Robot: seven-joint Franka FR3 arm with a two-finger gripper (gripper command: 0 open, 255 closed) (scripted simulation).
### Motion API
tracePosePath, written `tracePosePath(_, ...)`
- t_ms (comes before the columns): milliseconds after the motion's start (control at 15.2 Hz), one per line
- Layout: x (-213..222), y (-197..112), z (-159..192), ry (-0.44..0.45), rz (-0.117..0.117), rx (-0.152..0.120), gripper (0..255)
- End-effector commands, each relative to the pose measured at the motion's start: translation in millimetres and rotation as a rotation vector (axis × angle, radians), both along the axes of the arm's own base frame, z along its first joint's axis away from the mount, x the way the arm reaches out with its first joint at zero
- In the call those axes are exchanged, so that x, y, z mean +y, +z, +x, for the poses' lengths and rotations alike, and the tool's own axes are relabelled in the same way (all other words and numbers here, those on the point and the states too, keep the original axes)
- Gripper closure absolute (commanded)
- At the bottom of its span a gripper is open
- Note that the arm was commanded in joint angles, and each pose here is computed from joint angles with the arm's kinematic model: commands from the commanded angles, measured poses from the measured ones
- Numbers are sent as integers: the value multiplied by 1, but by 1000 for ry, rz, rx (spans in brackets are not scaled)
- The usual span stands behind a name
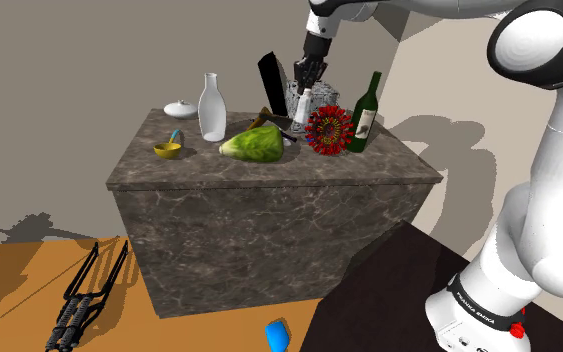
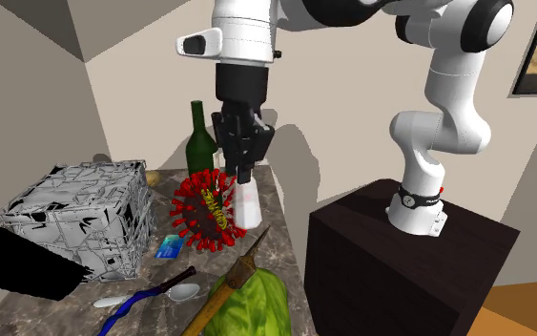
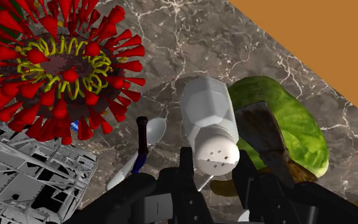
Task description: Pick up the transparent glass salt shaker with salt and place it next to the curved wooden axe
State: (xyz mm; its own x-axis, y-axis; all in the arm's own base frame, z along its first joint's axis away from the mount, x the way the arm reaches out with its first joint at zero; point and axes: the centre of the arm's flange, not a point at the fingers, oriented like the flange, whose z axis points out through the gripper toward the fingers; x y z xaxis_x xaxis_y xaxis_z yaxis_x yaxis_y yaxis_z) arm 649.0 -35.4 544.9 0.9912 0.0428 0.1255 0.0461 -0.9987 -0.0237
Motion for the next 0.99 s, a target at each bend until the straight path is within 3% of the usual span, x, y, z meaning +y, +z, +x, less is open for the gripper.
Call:
tracePosePath(0,-1,-10,0,0,0,-1,255)
tracePosePath(924,-1,-84,0,0,0,-1,255)
